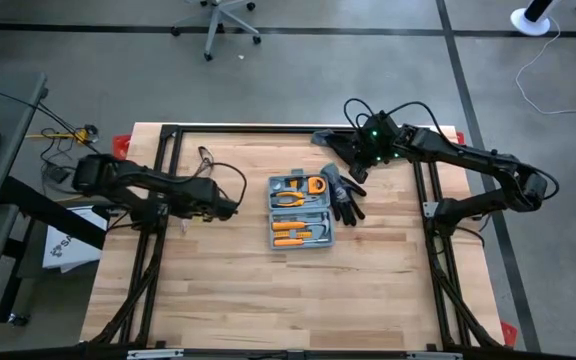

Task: Prefit tool cases
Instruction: Put the transparent flat screwdriver into the gray toolbox

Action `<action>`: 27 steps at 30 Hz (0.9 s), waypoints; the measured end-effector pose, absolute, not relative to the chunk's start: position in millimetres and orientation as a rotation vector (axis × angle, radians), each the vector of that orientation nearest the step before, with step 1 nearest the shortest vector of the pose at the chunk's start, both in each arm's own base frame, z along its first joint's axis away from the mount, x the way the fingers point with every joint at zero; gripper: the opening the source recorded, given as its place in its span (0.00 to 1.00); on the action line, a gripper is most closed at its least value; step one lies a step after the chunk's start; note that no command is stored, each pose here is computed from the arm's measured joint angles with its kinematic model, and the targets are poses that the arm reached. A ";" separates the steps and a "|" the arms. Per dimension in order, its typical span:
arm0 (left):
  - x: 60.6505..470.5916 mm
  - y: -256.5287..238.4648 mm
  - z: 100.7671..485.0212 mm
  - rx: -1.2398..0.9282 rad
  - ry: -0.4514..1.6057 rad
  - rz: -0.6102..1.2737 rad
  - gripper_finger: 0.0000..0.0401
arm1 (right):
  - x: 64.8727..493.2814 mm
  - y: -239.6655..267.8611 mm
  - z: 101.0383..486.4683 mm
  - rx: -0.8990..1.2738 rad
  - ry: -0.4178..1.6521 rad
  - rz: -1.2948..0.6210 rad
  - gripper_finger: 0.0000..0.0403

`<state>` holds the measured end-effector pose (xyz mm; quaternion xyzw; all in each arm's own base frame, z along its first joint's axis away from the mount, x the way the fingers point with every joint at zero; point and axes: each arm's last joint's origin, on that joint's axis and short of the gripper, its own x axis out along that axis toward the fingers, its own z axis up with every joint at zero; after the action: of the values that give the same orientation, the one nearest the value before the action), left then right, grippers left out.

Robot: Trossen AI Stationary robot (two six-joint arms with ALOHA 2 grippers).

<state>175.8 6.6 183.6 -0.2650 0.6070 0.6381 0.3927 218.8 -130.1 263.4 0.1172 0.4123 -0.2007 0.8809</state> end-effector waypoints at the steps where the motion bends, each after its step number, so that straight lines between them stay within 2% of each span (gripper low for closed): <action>1: 178.1 6.4 180.3 -0.668 1.545 1.620 0.00 | 218.8 -130.0 263.4 0.244 0.859 -0.418 0.00; 18: 195.5 6.7 127.8 -0.441 1.787 1.627 0.00 | 214.5 -127.4 259.5 0.241 0.927 -0.399 0.00; 27: 184.0 3.6 106.1 -0.558 1.823 1.554 0.00 | 212.4 -126.1 257.9 0.250 0.956 -0.396 0.00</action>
<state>184.0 3.6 106.1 -0.2139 0.6985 0.5955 0.3342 212.4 -126.1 257.9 0.1190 0.4560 -0.1886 0.8616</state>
